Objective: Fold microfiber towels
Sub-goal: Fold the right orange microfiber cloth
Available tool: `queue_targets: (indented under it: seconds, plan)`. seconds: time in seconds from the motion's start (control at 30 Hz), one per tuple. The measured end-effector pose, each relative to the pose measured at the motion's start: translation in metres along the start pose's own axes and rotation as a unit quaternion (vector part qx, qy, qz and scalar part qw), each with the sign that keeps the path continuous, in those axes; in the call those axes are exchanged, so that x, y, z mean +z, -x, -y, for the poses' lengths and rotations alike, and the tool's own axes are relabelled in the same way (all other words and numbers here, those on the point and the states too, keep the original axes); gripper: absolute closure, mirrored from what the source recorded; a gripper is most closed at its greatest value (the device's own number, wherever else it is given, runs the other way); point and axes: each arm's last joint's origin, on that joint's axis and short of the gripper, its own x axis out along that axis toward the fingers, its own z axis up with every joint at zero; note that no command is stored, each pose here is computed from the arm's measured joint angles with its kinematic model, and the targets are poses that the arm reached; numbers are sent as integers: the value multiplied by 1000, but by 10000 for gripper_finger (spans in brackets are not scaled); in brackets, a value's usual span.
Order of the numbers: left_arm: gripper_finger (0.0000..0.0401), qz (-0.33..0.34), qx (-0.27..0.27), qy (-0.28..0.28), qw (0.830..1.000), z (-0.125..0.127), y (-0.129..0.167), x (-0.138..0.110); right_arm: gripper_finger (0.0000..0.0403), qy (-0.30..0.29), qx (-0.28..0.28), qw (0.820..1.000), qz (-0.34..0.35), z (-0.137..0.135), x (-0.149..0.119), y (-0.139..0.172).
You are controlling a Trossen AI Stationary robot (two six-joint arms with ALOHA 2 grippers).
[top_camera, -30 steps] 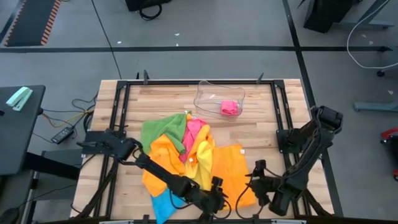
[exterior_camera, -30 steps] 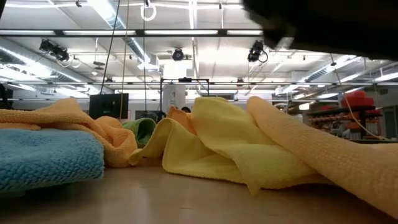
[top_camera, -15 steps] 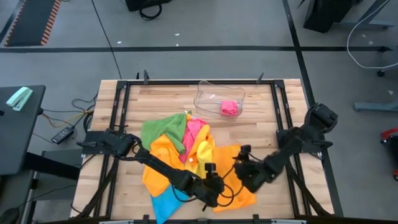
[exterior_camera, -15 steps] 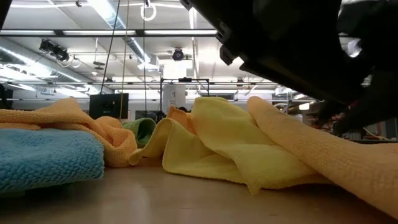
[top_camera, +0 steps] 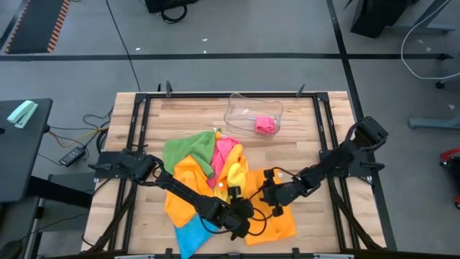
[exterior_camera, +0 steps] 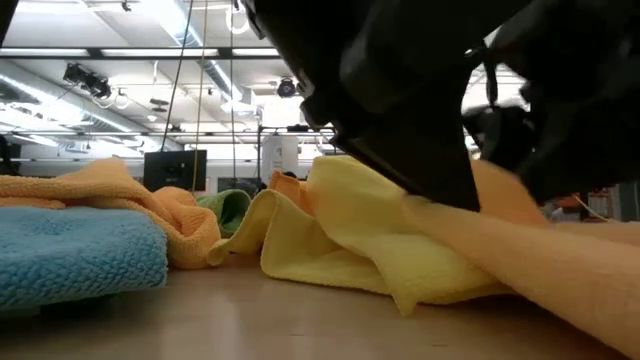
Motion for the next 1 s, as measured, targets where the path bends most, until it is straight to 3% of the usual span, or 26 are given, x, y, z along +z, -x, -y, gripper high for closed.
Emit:
queue_targets:
  seconds: [0.43,0.8,1.0]
  plan:
    - [292,7,-9,-5,1000,7,4,-2,258,2,24,996,90,-14,47,6]
    - [292,15,-12,0,1000,5,2,2,258,-74,-9,993,97,16,52,-7]
    - [292,31,-33,-28,999,17,28,4,258,-73,19,993,89,20,50,-9]
